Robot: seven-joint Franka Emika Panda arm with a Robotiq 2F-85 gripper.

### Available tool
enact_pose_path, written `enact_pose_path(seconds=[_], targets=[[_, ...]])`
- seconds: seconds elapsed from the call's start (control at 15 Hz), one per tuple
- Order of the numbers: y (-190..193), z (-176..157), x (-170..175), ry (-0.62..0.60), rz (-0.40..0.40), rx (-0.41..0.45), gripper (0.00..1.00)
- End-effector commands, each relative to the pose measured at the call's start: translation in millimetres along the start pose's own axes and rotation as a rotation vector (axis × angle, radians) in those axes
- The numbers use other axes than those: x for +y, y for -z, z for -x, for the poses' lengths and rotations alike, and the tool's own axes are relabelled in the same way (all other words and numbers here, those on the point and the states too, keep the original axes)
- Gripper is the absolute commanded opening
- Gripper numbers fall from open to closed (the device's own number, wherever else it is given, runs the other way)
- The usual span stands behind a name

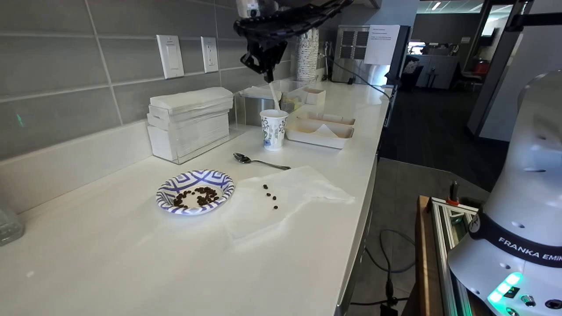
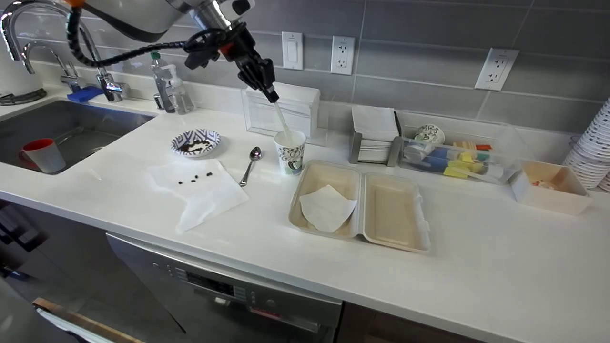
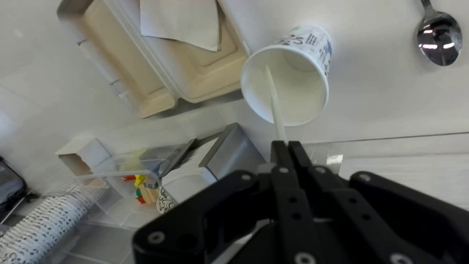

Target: Remove the straw from the cup

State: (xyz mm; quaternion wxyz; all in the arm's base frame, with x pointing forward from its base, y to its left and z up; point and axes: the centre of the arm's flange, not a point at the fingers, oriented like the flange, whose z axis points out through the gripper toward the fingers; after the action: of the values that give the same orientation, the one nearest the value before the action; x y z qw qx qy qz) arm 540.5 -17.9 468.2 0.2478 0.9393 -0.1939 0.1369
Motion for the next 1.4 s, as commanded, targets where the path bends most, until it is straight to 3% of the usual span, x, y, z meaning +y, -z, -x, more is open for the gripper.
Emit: enact_pose_path(seconds=[0.0,0.33,0.47,0.8,1.13,1.33], targets=[[46.9,23.6,14.9,-0.026,0.039,0.081,0.01],[89.1,46.7,12.3,-0.005,0.095,0.087,0.01],[97.2,61.4,1.5,0.030,0.124,0.030,0.01],[96.1,99.3,-37.7,0.111,0.203,-0.130,0.01],[69.6,124.7,-72.9,0.158,0.264,-0.291,0.01],[68.7,125.9,-67.2,0.169,0.262,-0.254,0.04]])
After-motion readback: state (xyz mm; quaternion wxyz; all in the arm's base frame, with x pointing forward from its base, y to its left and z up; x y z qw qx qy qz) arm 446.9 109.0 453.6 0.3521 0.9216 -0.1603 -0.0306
